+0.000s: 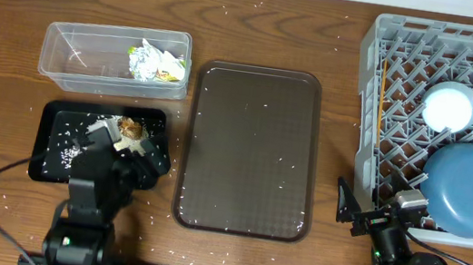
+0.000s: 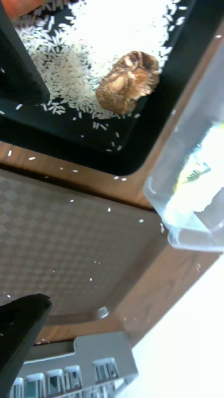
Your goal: Sort waste into correct bins and load items into the dishwasher rack
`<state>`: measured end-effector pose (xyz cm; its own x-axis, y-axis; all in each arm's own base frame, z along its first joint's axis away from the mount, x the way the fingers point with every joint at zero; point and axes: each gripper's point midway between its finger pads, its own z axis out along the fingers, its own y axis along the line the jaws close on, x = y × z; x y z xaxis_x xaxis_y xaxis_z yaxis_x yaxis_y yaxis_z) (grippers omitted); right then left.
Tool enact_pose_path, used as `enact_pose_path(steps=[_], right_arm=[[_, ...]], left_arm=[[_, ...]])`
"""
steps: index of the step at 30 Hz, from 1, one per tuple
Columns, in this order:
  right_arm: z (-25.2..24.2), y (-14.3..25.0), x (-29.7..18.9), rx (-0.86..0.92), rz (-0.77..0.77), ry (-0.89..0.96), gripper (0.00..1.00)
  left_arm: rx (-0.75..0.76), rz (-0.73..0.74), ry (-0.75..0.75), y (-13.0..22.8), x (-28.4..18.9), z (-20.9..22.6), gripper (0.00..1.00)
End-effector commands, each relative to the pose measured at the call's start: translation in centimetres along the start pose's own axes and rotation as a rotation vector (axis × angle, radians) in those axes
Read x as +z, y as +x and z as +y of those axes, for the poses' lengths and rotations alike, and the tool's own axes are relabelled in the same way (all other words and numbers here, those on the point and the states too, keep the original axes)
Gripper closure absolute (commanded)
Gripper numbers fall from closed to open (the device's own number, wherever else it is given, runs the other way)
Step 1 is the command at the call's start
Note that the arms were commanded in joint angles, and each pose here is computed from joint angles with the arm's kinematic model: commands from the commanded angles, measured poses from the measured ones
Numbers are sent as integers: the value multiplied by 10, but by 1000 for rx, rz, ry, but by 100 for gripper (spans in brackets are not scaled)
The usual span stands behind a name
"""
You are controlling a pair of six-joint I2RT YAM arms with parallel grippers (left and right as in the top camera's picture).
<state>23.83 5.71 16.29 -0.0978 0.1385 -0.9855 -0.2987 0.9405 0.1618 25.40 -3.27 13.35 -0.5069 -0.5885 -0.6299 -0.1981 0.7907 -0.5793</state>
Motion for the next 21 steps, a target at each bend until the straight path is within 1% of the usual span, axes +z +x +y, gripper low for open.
enact_pose_path(steps=[1,5,14,21], right_arm=[[1,0,0,-9,-1,-2,1],[1,0,0,-9,0,-2,1],[1,0,0,-9,0,-2,1],[1,0,0,-8,0,-2,1]], left_arm=[[58,-81,29,-7,-6,-1,2],[71,-197,78,-16,-10,-2,2],[97,-373,211,-14,-7,-1,2],[227,-438,225,-20,-20,-9,2]])
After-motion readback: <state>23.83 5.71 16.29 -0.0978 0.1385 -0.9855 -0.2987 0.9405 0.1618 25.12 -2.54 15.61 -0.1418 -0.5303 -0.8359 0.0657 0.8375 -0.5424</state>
